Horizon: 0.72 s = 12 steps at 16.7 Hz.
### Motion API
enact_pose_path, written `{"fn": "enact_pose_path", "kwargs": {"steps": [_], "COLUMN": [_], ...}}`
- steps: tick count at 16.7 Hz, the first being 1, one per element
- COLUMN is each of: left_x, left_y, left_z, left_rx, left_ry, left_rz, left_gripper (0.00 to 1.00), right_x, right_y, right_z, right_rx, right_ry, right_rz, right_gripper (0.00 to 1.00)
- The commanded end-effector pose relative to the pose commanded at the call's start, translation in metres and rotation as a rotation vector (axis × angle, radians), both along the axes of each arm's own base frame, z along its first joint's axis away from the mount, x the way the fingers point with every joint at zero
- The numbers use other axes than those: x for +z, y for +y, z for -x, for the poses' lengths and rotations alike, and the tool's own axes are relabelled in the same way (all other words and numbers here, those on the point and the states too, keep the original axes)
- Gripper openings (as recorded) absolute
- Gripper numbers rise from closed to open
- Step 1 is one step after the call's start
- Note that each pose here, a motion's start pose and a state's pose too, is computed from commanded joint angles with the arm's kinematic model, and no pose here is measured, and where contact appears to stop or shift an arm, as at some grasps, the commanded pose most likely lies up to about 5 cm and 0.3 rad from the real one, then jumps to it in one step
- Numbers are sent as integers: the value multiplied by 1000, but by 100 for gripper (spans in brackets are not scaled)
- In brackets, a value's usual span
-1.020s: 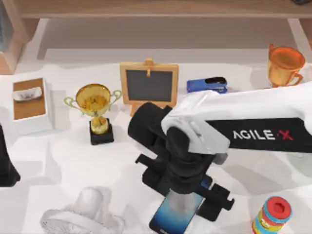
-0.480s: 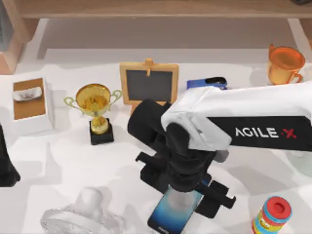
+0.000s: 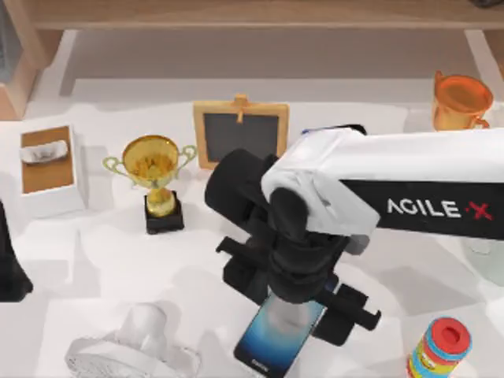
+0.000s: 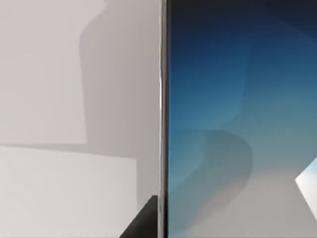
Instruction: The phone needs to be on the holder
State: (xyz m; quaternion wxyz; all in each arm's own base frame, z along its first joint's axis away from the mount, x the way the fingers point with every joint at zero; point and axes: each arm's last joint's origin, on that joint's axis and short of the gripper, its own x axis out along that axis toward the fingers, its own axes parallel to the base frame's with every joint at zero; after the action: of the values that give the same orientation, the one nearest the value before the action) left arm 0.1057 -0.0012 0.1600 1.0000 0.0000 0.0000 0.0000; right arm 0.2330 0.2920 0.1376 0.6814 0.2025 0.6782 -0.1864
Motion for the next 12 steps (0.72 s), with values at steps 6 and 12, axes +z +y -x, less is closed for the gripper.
{"fn": "enact_pose_path", "kwargs": {"steps": [6,12], "left_x": [0,0], "left_y": [0,0], "left_z": [0,0], "left_rx": [0,0], "left_ry": [0,0], "left_rz": [0,0], "left_gripper": [100,100], "right_x": [78,137], "right_y": [-17,-111], "right_z": [-42,-106], "right_rx": [83,294], "right_ry": [-147,-440], "right_rz": [-337,-542], "right_gripper": [0,0]}}
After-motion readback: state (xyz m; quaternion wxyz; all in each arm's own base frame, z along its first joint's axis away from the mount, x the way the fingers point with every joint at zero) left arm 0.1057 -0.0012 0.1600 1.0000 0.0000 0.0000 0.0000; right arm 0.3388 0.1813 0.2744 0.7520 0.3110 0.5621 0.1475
